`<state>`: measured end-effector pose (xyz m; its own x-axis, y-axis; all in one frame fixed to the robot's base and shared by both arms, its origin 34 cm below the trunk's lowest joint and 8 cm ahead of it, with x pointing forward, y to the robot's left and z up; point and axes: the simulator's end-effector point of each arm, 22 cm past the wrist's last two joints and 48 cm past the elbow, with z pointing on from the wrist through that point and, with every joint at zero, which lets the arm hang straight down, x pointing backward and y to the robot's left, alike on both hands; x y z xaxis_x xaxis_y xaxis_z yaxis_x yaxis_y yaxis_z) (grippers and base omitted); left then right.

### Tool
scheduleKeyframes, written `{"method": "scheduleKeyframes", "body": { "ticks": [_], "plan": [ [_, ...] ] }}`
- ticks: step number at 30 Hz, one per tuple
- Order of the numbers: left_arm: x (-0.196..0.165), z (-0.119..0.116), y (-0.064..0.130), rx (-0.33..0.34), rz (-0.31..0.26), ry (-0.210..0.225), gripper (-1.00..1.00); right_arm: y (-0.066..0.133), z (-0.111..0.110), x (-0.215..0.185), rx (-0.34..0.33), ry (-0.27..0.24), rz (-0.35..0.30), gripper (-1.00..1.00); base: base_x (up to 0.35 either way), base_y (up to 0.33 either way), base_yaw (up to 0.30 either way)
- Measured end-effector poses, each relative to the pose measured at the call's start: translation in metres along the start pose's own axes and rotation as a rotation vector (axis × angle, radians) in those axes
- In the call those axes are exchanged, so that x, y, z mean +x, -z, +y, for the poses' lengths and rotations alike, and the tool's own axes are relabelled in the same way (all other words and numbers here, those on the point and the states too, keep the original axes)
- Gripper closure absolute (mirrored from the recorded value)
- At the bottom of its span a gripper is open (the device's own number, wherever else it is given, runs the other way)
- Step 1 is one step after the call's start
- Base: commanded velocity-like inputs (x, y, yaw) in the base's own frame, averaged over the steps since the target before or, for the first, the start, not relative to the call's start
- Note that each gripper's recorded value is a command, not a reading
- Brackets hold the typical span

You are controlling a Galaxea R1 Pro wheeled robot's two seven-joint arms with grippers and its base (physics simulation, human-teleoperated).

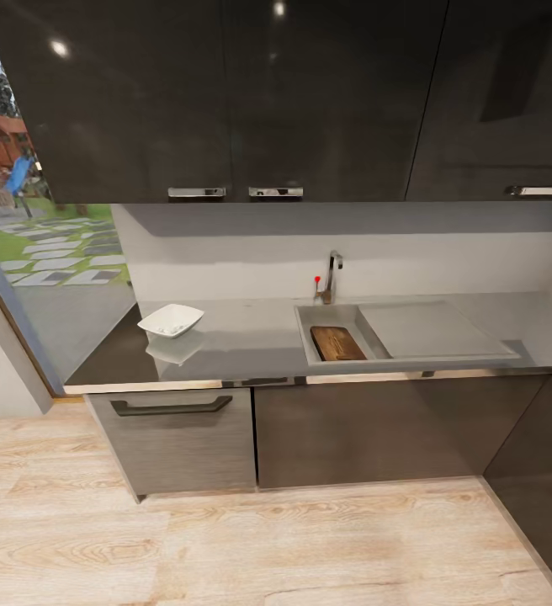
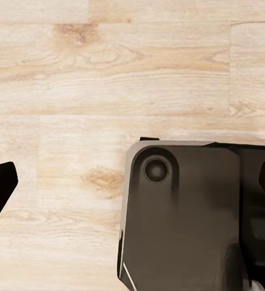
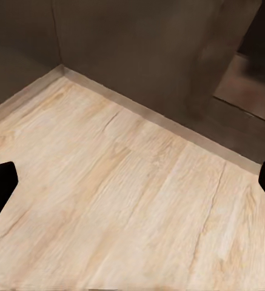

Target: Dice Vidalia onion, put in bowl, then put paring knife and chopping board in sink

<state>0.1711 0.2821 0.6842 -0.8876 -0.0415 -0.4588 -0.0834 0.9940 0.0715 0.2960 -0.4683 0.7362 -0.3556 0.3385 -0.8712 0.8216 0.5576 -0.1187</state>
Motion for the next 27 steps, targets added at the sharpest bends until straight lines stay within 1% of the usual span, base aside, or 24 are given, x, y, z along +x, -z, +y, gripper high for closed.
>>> {"method": "scheduleKeyframes", "body": {
  "ticks": [1, 2, 4, 6, 7, 8, 9, 12, 15, 16, 17, 19, 20, 22, 25, 26, 27],
  "plan": [
    [0.0, 0.0, 0.0, 0.0, 0.0, 0.0, -1.0, 0.0, 0.009, 0.0, -0.04, 0.034, 0.002, -1.0, 0.0, 0.0, 0.0],
    [0.0, 0.0, 0.0, 0.0, 0.001, 0.0, -1.0, 0.0, 0.011, 0.0, -0.05, 0.043, 0.001, -1.0, 0.0, 0.0, 0.0],
    [0.001, 0.0, 0.0, 0.0, 0.001, 0.0, -1.0, 0.0, 0.017, -0.001, -0.086, 0.077, -0.007, -1.0, 0.0, 0.0, 0.0],
    [0.001, 0.0, 0.0, 0.0, 0.002, 0.0, -1.0, 0.001, 0.033, -0.005, -0.161, 0.138, -0.033, -1.0, 0.0, 0.0, 0.0],
    [0.001, 0.0, 0.0, 0.0, 0.002, 0.0, -1.0, 0.002, 0.044, -0.009, -0.212, 0.177, -0.055, -1.0, 0.0, 0.0, 0.0],
    [0.001, 0.0, 0.0, 0.0, 0.002, 0.0, -1.0, 0.002, 0.05, -0.012, -0.239, 0.203, -0.072, -1.0, 0.0, 0.0, 0.0],
    [0.001, 0.0, 0.0, 0.0, 0.002, 0.0, -1.0, 0.001, 0.052, -0.015, -0.25, 0.215, -0.082, -1.0, 0.0, 0.0, 0.0],
    [0.001, 0.0, 0.0, 0.0, 0.002, 0.0, -1.0, -0.003, 0.063, -0.032, -0.279, 0.267, -0.148, -1.0, 0.0, 0.0, 0.0],
    [0.001, 0.0, 0.0, 0.0, 0.002, 0.0, -1.0, -0.003, 0.066, -0.042, -0.282, 0.327, -0.199, -1.0, 0.0, 0.0, 0.0],
    [0.001, 0.0, 0.0, 0.0, 0.002, 0.0, -1.0, -0.001, 0.066, -0.041, -0.281, 0.334, -0.202, -1.0, 0.0, 0.0, 0.0],
    [0.001, 0.0, 0.0, 0.0, 0.002, 0.0, -1.0, 0.001, 0.066, -0.039, -0.282, 0.346, -0.203, -1.0, 0.0, 0.0, 0.0],
    [0.001, 0.0, 0.0, 0.0, 0.002, 0.0, -1.0, 0.005, 0.068, -0.035, -0.286, 0.353, -0.198, -1.0, 0.0, 0.0, 0.0],
    [0.0, 0.0, 0.0, 0.0, 0.0, 0.0, -1.0, 0.008, 0.071, -0.031, -0.291, 0.357, -0.189, -1.0, 0.0, 0.0, 0.0],
    [0.0, 0.0, 0.0, 0.0, -0.001, 0.0, -1.0, 0.011, 0.07, -0.024, -0.291, 0.362, -0.171, -1.0, 0.0, 0.0, 0.0],
    [0.002, -0.001, 0.0, 0.002, 0.003, 0.001, -1.0, 0.02, 0.059, 0.001, -0.29, 0.388, -0.109, -1.0, 0.0, 0.0, 0.0],
    [0.003, -0.001, 0.0, 0.002, 0.005, 0.001, -1.0, 0.022, 0.057, 0.005, -0.291, 0.392, -0.099, -1.0, 0.0, 0.0, 0.0],
    [0.008, -0.001, 0.001, 0.002, 0.018, 0.0, -1.0, 0.029, 0.055, 0.017, -0.293, 0.399, -0.07, -1.0, 0.0, 0.0, 0.0]
  ]
}}
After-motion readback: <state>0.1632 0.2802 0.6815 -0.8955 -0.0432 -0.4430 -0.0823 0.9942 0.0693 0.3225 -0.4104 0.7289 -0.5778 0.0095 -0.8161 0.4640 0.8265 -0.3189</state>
